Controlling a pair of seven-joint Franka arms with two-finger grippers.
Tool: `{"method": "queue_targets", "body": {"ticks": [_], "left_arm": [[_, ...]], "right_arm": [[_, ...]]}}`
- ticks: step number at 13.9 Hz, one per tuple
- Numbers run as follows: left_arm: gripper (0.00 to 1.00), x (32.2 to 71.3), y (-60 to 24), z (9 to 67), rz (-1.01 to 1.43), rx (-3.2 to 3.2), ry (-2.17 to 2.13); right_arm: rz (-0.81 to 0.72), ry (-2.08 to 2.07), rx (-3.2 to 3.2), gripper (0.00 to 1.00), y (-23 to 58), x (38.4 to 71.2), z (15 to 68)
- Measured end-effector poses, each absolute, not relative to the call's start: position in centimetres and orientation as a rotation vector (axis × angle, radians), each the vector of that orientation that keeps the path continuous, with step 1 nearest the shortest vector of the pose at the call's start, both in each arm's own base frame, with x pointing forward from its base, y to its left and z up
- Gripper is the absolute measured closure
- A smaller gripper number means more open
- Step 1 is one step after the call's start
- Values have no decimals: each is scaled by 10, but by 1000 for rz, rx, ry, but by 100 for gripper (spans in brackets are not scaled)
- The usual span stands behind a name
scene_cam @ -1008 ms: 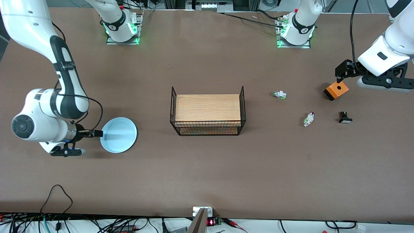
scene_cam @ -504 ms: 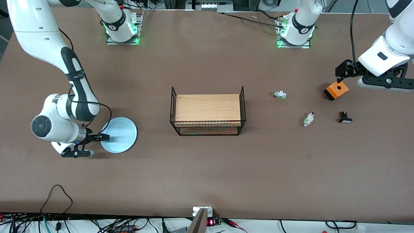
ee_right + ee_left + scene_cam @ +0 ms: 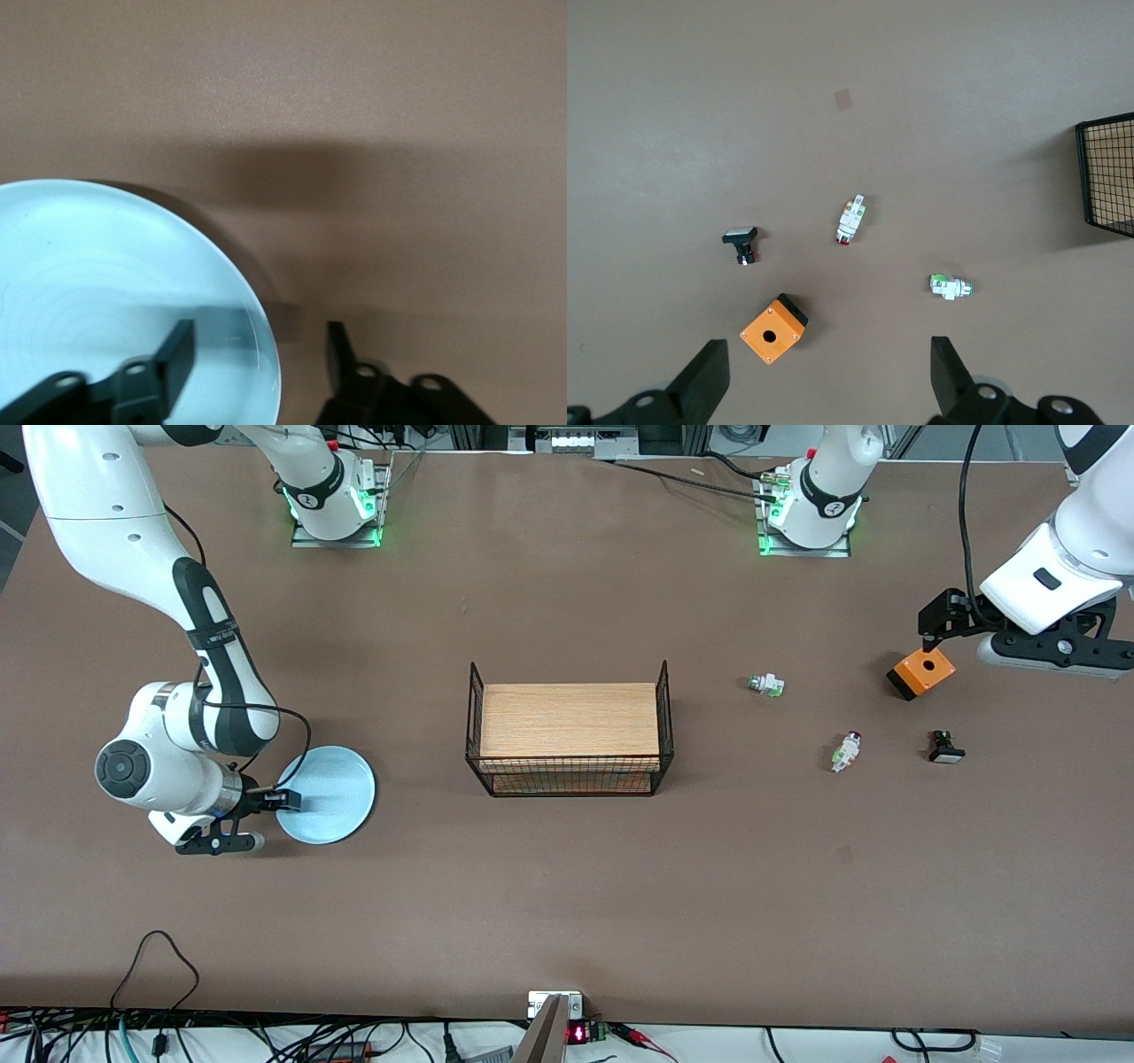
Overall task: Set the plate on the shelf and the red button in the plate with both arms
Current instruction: 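Close the right gripper on the plate rim and tilt it up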
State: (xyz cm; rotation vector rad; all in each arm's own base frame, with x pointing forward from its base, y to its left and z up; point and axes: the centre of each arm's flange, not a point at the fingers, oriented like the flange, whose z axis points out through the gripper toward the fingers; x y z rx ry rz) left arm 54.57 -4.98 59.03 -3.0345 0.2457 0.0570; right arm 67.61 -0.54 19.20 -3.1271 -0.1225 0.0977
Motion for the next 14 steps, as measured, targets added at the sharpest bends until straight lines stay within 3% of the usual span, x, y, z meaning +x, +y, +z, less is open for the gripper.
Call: {"method": "queue_targets", "body": {"ticks": [1,4,5,6,7,9,10,14], "left_arm": [[0,546,-50,590,57,-3034,246],[0,546,-50,590,58,-3034,249],[0,546,-51,590,58,-3034,249],[0,546,-51,590,58,-3034,249],[0,546,-51,590,59,-3034,249],[0,546,-51,589,59,-3034,249],[0,546,-51,589,61,-3034,249],[0,548,-51,584,73,-3033,250]], "right_arm": [[103,-127,-3126,44,-5,675,191],[119,-144,-3124,49,-5,671,186],[122,-146,-3124,58,-5,670,185],[126,-147,-3124,58,-6,670,184],[131,-147,-3124,65,-6,669,183],[140,-142,-3123,89,-9,668,184],[153,-138,-3122,93,-10,667,187],[162,-117,-3115,94,-15,668,199]]}}
